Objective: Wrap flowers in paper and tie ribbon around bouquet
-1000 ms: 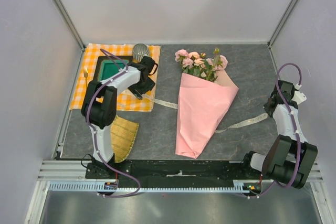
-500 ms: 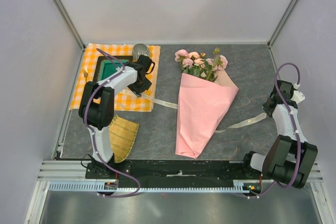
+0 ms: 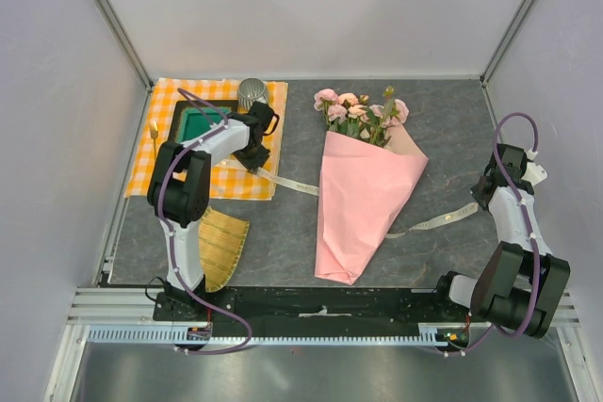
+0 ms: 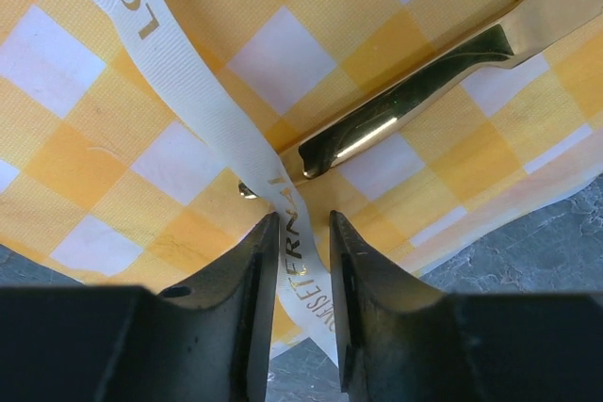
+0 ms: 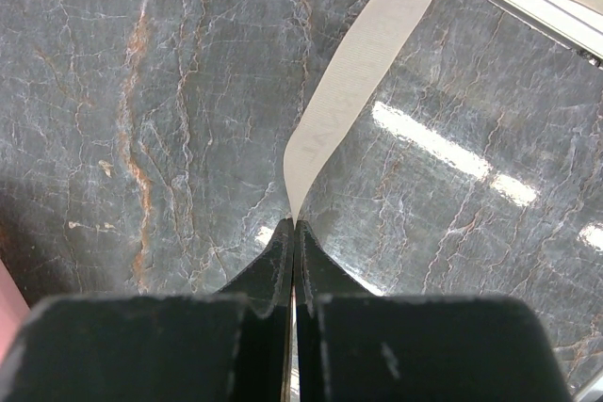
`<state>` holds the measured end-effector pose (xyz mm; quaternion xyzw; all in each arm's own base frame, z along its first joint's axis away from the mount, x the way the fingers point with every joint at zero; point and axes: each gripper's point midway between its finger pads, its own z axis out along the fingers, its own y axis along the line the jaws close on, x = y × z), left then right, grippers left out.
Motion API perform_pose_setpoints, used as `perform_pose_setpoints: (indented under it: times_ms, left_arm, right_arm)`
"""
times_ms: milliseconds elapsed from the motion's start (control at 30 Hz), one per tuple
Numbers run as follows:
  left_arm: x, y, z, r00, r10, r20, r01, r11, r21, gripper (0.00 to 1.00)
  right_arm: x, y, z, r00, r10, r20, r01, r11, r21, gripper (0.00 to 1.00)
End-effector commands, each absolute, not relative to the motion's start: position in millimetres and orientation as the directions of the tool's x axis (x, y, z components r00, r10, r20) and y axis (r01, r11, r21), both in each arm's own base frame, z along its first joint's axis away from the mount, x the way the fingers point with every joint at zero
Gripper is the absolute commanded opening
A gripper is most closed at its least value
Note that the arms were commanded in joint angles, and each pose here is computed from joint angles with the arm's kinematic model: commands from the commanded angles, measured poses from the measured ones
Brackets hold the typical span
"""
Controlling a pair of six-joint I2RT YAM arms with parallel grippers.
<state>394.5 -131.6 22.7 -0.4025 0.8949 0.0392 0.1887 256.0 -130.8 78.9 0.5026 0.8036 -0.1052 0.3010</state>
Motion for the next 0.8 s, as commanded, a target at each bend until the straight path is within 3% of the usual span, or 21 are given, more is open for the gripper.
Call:
perform_pose_setpoints:
  times_ms: [0, 167, 200, 300, 467, 533, 600, 667, 767]
  left_arm:
    - [410, -125, 37, -0.581, -0.681, -0.446, -0.724, 0.682, -0.098, 0.32]
    - [406, -128, 50, -0.589, -0.650, -0.481, -0.700, 0.707, -0.099, 0.24]
    - [407, -128, 54, -0.590, -0.643, -0.488, -0.693, 0.714, -0.102, 0.15]
    - [403, -139, 69, -0.621, -0.595, -0.510, -0.640, 0.761, -0.109, 0.02]
    - [379, -165, 102, -0.703, -0.432, -0.566, -0.443, 0.887, -0.127, 0.02]
    - [358, -170, 92, -0.761, -0.360, -0.540, -0.352, 0.928, -0.123, 0.01]
    - [354, -180, 111, -0.745, -0.356, -0.564, -0.273, 0.934, -0.229, 0.01]
    - [339, -194, 107, -0.775, -0.300, -0.556, -0.142, 0.940, -0.309, 0.01]
    - [311, -212, 112, -0.792, -0.286, -0.539, -0.014, 0.891, -0.453, 0.02]
  right_arm:
    - [264, -133, 88, -0.305, 0.734, -0.607, 0.864, 0.482, 0.148, 0.00]
    - [263, -134, 87, -0.306, 0.729, -0.612, 0.867, 0.479, 0.137, 0.00]
    - [261, -136, 87, -0.309, 0.726, -0.614, 0.870, 0.477, 0.126, 0.00]
    - [257, -140, 91, -0.322, 0.711, -0.625, 0.874, 0.477, 0.093, 0.00]
    - [259, -124, 111, -0.357, 0.672, -0.649, 0.827, 0.550, 0.115, 0.00]
    - [268, -98, 129, -0.392, 0.647, -0.654, 0.745, 0.640, 0.186, 0.00]
    - [275, -69, 150, -0.428, 0.604, -0.672, 0.633, 0.731, 0.254, 0.00]
    - [281, -22, 171, -0.480, 0.536, -0.694, 0.457, 0.828, 0.324, 0.00]
    - [282, 58, 205, -0.535, 0.478, -0.696, 0.147, 0.865, 0.481, 0.00]
